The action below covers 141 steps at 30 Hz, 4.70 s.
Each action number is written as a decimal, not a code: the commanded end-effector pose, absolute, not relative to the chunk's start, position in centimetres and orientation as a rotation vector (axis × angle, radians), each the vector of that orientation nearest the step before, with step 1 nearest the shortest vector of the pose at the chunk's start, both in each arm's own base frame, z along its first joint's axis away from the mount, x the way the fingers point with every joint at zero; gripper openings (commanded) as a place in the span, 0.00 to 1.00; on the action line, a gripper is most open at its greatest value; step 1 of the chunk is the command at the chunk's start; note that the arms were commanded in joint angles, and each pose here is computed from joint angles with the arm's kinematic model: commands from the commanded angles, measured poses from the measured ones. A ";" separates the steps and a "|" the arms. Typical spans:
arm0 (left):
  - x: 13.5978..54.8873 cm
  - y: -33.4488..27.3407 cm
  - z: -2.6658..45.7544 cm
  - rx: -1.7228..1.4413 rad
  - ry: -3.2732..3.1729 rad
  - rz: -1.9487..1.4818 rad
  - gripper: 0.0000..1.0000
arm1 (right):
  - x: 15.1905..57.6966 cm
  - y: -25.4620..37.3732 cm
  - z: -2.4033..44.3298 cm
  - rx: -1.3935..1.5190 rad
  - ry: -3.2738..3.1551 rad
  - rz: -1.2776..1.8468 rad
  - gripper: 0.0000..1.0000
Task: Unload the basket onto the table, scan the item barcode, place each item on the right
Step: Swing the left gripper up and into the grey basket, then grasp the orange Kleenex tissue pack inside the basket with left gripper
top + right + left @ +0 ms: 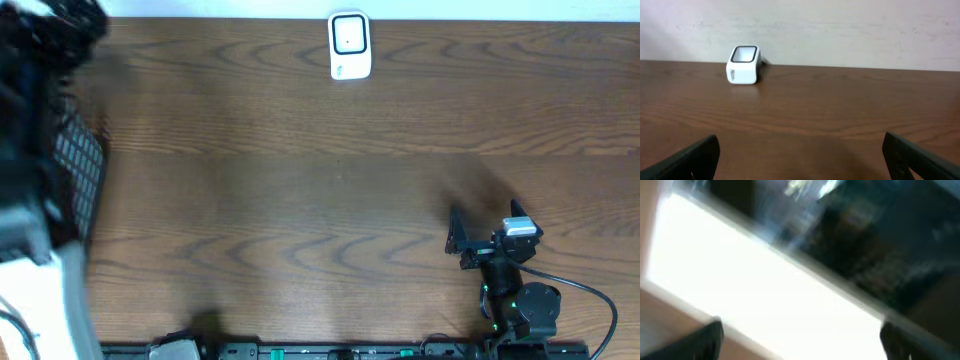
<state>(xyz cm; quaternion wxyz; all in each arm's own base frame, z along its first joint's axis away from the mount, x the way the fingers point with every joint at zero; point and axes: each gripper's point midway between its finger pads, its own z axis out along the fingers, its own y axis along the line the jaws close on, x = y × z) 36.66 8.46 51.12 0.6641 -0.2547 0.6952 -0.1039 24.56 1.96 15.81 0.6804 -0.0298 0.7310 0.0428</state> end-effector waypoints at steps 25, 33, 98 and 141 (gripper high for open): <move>25.6 34.7 31.8 -1.595 2.000 0.683 0.99 | 24.5 1.8 15.8 -0.052 1.641 0.101 0.99; 21.3 35.3 24.7 -1.903 2.157 0.642 0.99 | 24.5 1.8 15.8 -0.052 1.641 0.101 0.99; 32.2 24.2 35.4 -1.322 2.008 -0.034 0.07 | 24.5 1.8 15.8 -0.052 1.641 0.101 0.99; 23.0 29.8 10.7 -1.810 2.548 0.868 0.07 | 24.5 1.8 15.8 -0.052 1.641 0.101 0.99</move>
